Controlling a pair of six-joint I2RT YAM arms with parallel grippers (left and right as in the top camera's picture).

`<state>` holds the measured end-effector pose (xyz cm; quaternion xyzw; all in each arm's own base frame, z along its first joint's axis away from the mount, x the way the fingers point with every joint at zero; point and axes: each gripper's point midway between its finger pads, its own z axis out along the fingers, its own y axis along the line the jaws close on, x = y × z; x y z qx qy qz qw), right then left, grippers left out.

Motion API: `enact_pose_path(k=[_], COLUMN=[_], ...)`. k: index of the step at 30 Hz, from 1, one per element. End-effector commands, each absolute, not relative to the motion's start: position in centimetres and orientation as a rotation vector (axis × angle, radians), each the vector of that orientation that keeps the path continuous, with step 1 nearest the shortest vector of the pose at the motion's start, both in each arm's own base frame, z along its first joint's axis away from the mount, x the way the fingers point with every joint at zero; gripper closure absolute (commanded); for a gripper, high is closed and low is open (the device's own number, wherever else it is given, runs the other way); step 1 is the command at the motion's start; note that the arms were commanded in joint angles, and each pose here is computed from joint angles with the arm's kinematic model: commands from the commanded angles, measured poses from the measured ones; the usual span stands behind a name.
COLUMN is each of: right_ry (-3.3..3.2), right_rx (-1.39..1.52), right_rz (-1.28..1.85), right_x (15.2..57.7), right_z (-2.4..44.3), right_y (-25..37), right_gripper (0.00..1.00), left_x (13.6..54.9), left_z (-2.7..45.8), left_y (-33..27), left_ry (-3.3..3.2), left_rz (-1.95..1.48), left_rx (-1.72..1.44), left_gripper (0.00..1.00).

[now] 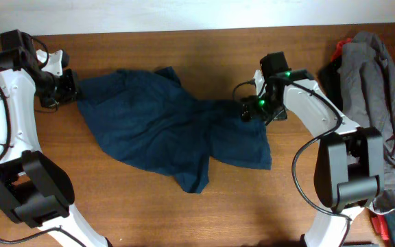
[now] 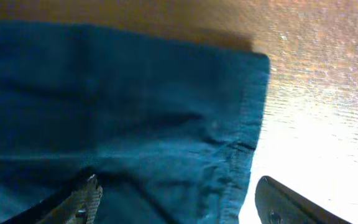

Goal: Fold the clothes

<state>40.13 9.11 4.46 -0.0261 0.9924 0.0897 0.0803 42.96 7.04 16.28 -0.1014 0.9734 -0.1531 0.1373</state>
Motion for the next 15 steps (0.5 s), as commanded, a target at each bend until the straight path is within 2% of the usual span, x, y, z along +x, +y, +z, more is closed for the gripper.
enact_pose_path(k=[1, 7, 11, 13, 15], right_ry=[2.991, 2.992, 2.983, 2.957, 2.935], right_rx=[-0.006, 0.027, 0.023, 0.017, 0.015], right_rz=[0.197, 0.197, 0.283, 0.307, 0.309], right_x=[39.7, 39.2, 39.0, 39.4, 39.9], right_z=[3.0, 1.5, 0.8, 0.7, 0.8], right_y=[7.3, 6.4, 7.2, 7.6, 7.6], right_gripper=[0.2, 0.25, 0.33, 0.44, 0.61], left_x=[42.8, 42.7, 42.7, 42.6, 42.6], left_z=[16.9, 17.1, 17.1, 17.0, 17.0], left_y=[7.4, 7.4, 7.3, 7.3, 7.3], left_ry=[2.808, 2.806, 2.807, 2.809, 2.809], left_rz=[-0.419, -0.418, -0.42, -0.42, -0.42], left_rx=[-0.274, -0.274, -0.275, -0.276, -0.276], left_gripper=[1.0, 1.0, 1.0, 1.0, 1.0])
